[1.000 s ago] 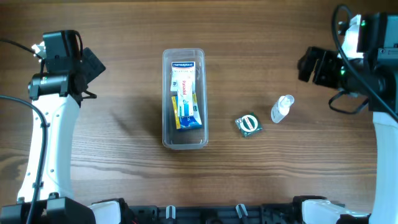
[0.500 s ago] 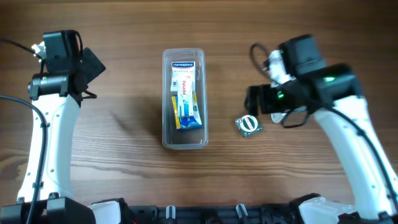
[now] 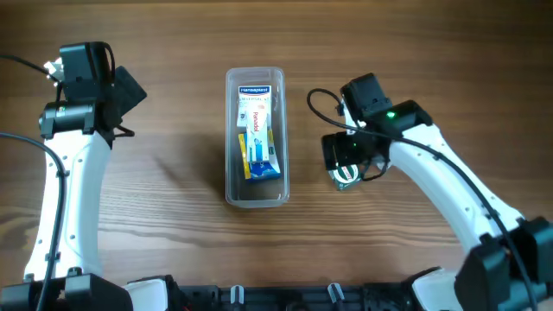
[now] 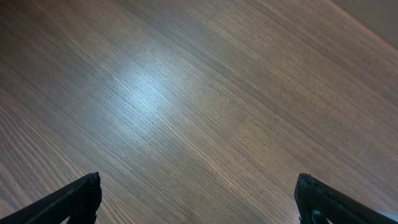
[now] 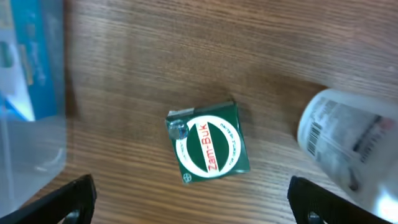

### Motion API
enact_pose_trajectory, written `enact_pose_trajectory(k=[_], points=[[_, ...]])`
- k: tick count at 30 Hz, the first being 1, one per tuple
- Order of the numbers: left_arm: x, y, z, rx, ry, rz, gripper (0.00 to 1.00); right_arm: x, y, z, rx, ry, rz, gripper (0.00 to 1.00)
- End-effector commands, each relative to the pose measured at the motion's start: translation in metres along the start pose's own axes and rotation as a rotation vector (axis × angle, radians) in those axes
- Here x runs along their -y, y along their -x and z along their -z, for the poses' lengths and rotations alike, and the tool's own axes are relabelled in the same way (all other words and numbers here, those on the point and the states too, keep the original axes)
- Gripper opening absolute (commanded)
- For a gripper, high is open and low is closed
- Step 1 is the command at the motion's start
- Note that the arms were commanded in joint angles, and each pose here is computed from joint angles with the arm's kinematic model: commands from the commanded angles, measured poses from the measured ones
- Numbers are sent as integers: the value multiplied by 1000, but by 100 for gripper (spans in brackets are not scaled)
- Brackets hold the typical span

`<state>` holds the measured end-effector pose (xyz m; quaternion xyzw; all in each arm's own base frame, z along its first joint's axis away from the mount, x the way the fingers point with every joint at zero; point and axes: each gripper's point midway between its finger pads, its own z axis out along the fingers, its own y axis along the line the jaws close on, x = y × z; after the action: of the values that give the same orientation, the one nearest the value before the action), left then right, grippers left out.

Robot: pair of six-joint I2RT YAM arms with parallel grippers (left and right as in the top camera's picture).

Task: Pack container
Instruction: 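Move right gripper over the green Zam-Buk tin, then lower right gripper and grasp the Zam-Buk tin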

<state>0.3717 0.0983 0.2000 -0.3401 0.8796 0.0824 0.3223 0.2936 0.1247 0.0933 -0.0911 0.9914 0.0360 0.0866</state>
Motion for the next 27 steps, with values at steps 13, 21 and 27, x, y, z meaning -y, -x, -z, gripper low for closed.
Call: enact_pose_trajectory(k=[13,21,27], points=[[-1,8,5,24,1,12,100,8,-19,-76,-201,-62,29,100],[-1,8,6,24,0,12,100,9,-22,-94,-201,-59,54,100],[-1,8,5,24,0,12,100,11,-30,-102,-205,-60,53,100]])
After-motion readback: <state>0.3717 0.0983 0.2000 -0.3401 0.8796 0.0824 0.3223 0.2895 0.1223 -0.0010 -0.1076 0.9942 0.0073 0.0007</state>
